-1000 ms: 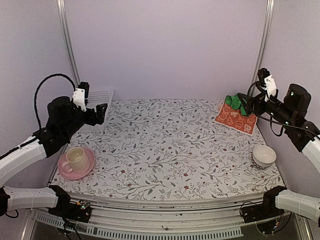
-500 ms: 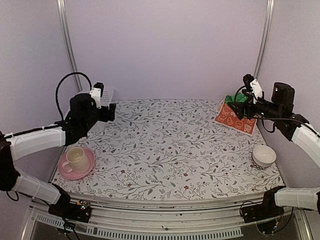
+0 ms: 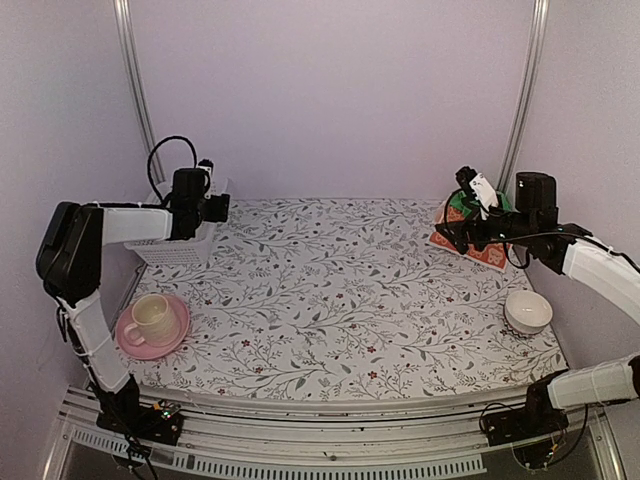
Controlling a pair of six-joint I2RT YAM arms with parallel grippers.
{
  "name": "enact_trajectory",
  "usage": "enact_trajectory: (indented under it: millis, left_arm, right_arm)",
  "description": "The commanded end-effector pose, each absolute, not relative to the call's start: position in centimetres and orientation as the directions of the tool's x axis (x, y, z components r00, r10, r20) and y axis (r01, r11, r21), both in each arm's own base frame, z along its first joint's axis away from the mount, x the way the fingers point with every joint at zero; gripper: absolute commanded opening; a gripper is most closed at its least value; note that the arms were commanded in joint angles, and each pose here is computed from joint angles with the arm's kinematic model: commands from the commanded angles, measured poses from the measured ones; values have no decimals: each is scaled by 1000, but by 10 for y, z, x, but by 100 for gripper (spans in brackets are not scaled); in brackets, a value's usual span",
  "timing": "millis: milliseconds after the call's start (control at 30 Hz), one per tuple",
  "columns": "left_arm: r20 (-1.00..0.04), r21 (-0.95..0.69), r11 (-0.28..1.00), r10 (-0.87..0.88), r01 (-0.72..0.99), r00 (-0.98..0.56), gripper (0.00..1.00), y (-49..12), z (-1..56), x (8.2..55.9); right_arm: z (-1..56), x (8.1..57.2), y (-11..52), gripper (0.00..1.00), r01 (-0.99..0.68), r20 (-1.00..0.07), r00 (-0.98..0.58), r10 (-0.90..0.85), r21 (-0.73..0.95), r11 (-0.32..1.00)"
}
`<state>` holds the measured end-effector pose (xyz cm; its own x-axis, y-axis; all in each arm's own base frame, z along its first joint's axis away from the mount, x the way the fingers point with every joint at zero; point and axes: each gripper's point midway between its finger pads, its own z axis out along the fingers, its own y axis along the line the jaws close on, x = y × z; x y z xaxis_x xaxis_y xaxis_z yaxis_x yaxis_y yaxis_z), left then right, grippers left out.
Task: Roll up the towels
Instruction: Move the bin to the corner of the board.
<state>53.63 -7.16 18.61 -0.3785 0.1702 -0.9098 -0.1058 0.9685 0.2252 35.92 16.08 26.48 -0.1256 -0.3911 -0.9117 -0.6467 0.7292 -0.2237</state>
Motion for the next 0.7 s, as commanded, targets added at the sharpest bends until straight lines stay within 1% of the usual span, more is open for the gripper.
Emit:
enact_trajectory:
  millis: [0,133,333,400,467,667]
  left_arm:
    - [-901,250,960,183,-126,-394,97,-56,185,549]
    - [-885,252,965,200,-71,-421,97,-65,171,556]
    - [-879,189,981,184,33,-440,97,-85,154,558]
    - [-866,195,980,184,25,-465,97,-83,146,558]
    - [-839,210,977,194,26,-509,97,-81,126,560]
    - [-805,247,969,192,-22,-562,97,-69,108,565]
  right_arm:
    - [259,362,166,99,-648,-899,-123,-420,-247,720]
    - [254,364,167,99,-645,-892,-127,-434,-258,719]
    - [250,364,167,99,-638,-883,-122,-454,-280,717]
    - [250,364,168,99,-640,-881,-120,-458,-284,714]
    - [249,364,170,99,-642,-880,-117,-461,-287,711]
    - [245,365,170,99,-641,-874,-119,-471,-295,709]
